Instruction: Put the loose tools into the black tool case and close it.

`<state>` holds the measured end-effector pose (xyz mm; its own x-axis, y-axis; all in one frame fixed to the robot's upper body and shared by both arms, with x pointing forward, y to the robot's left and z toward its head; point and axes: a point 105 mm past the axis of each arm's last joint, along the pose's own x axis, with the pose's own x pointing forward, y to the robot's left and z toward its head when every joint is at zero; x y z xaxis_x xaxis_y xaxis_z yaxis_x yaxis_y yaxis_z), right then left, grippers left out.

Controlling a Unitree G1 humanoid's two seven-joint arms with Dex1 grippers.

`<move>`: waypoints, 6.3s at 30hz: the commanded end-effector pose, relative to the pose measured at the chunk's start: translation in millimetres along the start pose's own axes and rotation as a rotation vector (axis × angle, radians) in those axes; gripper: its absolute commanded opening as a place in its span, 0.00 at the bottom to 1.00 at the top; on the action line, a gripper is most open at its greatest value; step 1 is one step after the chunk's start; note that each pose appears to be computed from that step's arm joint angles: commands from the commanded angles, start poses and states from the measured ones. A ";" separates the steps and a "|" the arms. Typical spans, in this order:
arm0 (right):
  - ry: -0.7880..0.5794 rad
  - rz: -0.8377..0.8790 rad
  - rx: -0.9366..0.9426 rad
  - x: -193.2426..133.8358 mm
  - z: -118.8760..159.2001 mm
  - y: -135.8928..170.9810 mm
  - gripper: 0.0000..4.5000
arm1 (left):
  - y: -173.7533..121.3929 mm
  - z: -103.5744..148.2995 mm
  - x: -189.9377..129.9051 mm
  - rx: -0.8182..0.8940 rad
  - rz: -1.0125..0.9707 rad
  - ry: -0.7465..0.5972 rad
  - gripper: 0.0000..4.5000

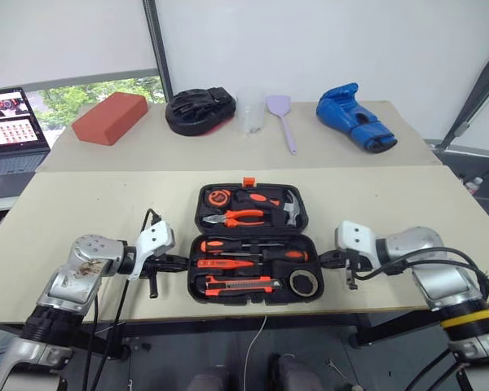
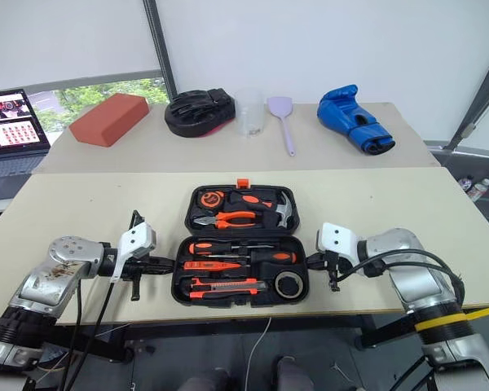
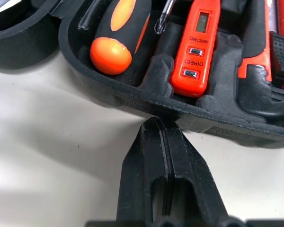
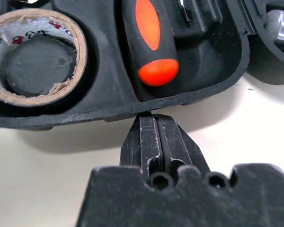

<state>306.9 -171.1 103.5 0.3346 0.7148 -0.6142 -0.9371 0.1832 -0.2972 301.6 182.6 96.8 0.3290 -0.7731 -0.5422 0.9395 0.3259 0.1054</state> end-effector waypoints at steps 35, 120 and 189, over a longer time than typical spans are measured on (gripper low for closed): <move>-0.084 -0.400 0.711 20.8 20.2 -115.7 0.30 | 111.3 57.4 18.0 -0.661 0.300 -0.205 0.28; -0.074 -0.384 0.051 -10.5 7.2 -16.8 0.00 | 67.4 86.6 38.6 0.172 -0.152 -0.136 0.01; -0.250 -0.312 0.369 7.2 20.0 34.3 0.00 | 4.4 88.0 106.3 0.503 -0.241 -0.085 0.01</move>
<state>274.3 -146.4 92.7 0.5985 0.7146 -0.3621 -0.7852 0.6130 -0.0880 352.2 46.5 140.9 0.1119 -0.8884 -0.4453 0.8767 -0.1226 0.4651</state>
